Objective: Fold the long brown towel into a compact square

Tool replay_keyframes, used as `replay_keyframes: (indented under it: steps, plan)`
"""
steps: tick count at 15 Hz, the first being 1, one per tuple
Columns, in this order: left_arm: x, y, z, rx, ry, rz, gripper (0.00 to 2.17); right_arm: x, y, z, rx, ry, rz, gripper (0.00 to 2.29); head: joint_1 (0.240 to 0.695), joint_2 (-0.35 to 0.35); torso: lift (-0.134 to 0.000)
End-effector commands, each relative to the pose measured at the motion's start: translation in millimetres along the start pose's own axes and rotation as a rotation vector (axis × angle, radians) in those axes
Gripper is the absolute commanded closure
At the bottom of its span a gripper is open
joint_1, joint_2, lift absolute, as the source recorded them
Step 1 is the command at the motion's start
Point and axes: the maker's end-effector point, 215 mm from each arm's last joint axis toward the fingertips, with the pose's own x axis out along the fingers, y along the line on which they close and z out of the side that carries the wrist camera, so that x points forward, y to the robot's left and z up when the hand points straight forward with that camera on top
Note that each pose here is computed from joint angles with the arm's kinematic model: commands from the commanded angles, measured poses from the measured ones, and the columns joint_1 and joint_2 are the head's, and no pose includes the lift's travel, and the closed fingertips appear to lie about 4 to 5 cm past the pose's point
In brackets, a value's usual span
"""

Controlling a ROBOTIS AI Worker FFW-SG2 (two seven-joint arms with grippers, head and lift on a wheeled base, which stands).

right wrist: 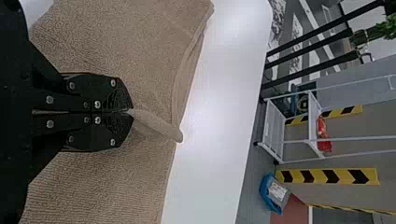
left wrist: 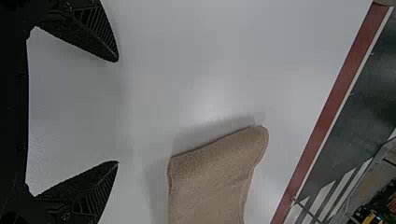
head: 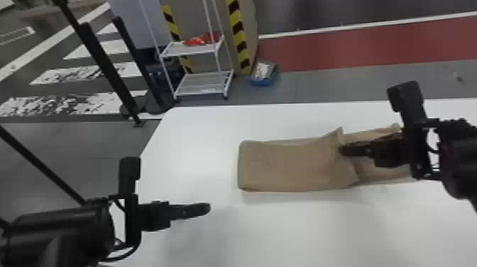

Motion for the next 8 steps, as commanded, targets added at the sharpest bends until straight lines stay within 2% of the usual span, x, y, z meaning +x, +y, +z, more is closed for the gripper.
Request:
replay_keyframes:
  steps: [1,3,6,8]
  plan:
    - [-2,1,2,-0.001,-0.004,-0.001,0.10,-11,2,20,0.011,-0.047,0.012,1.30,0.695,0.308,-0.125]
    - [-4,3,4,0.000,-0.008,0.001,0.10,-22,-9,20,0.048,-0.058,-0.005,1.30,0.695,0.309,-0.125]
    - [-6,3,8,0.004,-0.013,-0.001,0.10,-21,-18,9,0.056,-0.053,-0.022,1.30,0.695,0.298,-0.125]
    - [-7,2,10,0.007,-0.015,-0.003,0.10,-41,-20,36,0.062,-0.111,-0.027,1.30,0.695,0.288,-0.125]
